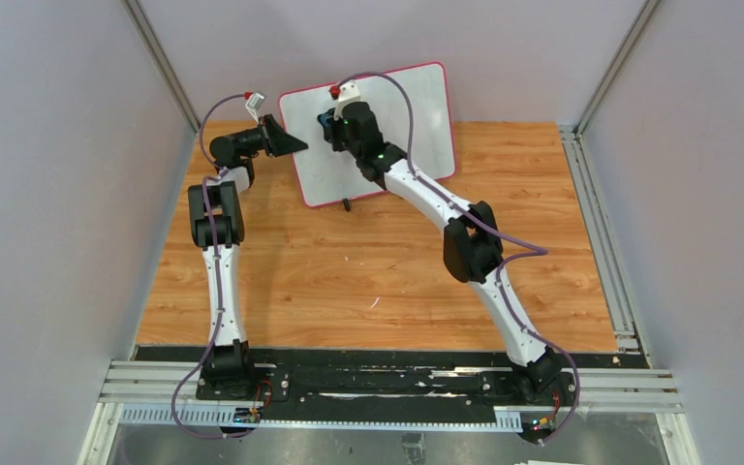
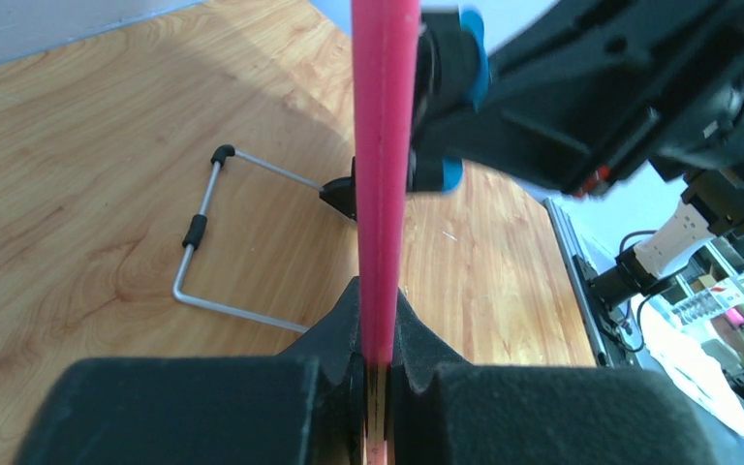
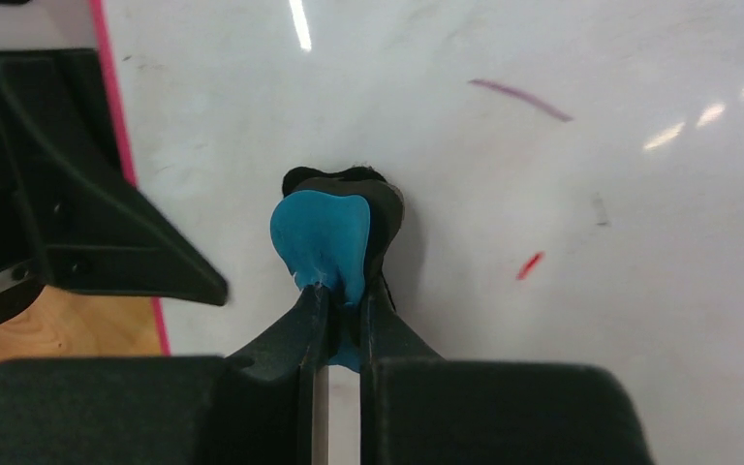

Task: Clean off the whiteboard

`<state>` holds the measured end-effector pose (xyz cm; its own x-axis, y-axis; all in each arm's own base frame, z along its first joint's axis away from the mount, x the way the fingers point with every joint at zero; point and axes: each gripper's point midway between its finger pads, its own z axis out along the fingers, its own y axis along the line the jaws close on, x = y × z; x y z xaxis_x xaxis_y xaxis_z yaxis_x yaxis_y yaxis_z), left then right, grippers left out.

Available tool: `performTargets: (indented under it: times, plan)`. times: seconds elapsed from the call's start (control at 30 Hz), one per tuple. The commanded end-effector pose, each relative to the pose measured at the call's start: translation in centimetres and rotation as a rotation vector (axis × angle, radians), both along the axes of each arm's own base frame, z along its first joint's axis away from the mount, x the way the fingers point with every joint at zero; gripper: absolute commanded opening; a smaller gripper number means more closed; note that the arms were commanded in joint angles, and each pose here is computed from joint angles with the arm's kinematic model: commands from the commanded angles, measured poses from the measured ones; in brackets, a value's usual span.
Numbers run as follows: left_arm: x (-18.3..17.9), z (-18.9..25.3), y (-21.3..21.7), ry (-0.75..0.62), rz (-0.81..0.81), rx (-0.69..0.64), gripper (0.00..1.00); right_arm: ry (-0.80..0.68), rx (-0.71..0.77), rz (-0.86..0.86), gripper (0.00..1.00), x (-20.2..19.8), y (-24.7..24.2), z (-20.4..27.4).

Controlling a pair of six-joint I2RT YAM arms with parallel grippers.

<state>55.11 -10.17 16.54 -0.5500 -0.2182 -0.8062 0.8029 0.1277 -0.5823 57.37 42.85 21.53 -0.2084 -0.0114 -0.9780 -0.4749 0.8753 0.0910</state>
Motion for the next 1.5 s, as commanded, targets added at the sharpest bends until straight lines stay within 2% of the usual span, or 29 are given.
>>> performTargets:
  times: [0.0, 0.27, 0.53, 0.97, 1.2, 1.47]
  plan:
    - [-1.0, -2.2, -0.4, -0.066, -0.052, 0.07, 0.0, -0.018, -0.02, 0.04, 0.01, -0.6, 2.0, -0.8]
    - [-1.0, -2.2, -0.4, -0.068, -0.051, 0.07, 0.0, 0.004, -0.054, -0.083, 0.01, 2.4, -3.3, -2.3]
    - [-1.0, -2.2, -0.4, -0.067, -0.052, 0.07, 0.0, -0.016, -0.012, -0.198, 0.0, 4.7, -8.5, -0.5]
    - [-1.0, -2.2, -0.4, -0.063, -0.052, 0.069, 0.0, -0.027, -0.031, -0.357, 0.01, 5.9, -16.5, 1.1]
    - [-1.0, -2.2, -0.4, -0.063, -0.052, 0.069, 0.0, -0.006, -0.007, -0.275, 0.0, 5.0, -14.1, 0.8]
    - [-0.9, -2.2, -0.4, -0.062, -0.052, 0.069, 0.0, 0.012, -0.052, -0.125, 0.01, 1.6, -6.7, -1.6]
